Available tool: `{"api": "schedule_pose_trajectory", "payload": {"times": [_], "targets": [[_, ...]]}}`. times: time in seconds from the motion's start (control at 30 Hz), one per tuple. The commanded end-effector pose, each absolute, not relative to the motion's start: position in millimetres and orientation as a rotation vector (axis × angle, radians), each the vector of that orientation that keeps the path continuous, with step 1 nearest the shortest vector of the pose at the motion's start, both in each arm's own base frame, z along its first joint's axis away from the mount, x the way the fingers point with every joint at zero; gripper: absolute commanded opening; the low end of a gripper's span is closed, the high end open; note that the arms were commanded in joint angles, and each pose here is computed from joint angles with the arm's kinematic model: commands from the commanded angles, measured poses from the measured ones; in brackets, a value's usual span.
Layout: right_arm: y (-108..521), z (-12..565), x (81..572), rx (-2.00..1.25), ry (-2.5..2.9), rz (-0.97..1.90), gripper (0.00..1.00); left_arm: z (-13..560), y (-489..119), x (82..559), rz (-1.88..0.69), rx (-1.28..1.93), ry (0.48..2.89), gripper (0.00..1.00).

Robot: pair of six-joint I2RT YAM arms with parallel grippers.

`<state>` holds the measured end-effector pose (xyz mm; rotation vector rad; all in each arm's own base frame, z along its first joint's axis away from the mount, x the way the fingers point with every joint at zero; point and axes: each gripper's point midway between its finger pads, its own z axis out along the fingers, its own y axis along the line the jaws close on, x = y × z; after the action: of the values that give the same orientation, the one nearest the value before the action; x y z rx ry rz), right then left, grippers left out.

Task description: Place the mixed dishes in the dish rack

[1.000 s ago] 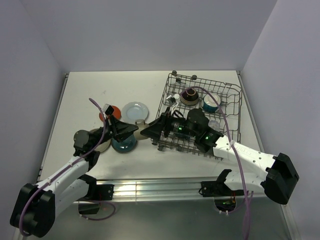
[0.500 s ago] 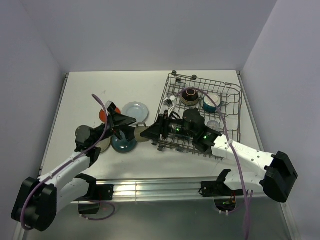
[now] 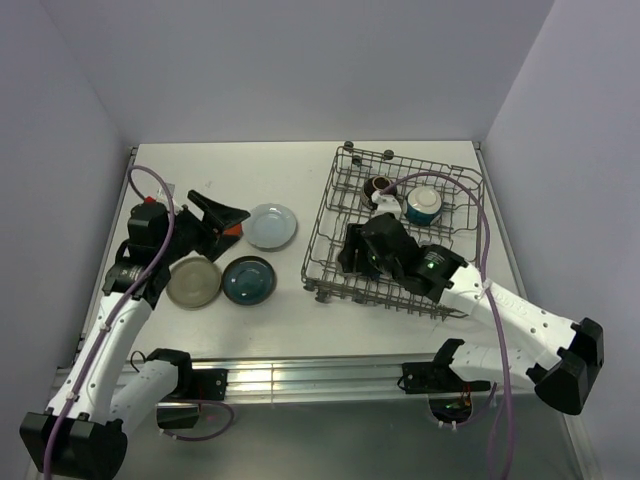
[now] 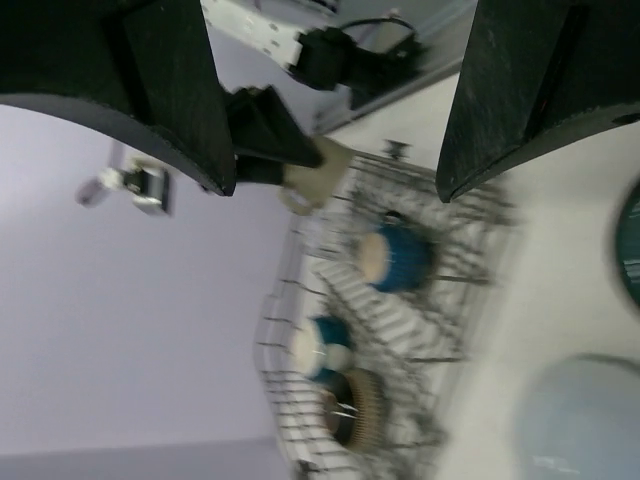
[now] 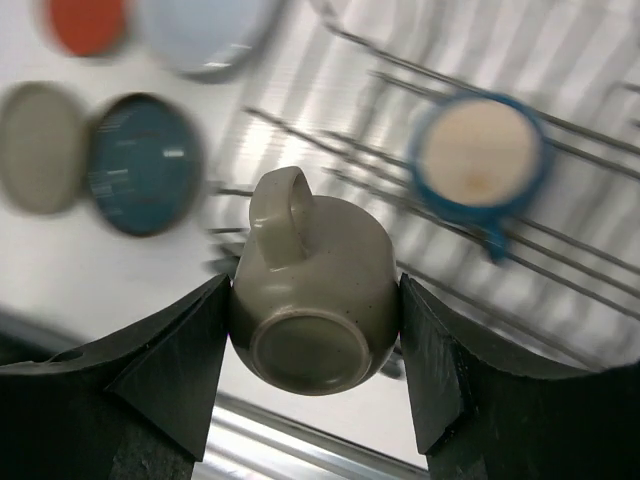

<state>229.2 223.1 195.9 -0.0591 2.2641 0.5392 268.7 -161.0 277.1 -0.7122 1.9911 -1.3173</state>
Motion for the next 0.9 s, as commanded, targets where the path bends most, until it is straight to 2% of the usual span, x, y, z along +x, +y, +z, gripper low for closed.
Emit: {"api": "schedule_pose_trajectory", "payload": {"times": [0.0,0.33,0.87], "targets": [[161.8,182.6,234.7,0.088,2.314,0.149,0.0,213.8,-120.4,261.8,-0.899,-0.841,2.173,0.86],[117.9,143.1,249.2,0.263,2.377,-0.112,0.0,189.3,-123.4,263.6,-0.888,-0.834,2.232,0.84],[104.7,80.3,278.4,0.281,2.527,-0.164,0.0,156.1,-109.0,274.4,-0.747,-0.869,2.309,0.84]]}}
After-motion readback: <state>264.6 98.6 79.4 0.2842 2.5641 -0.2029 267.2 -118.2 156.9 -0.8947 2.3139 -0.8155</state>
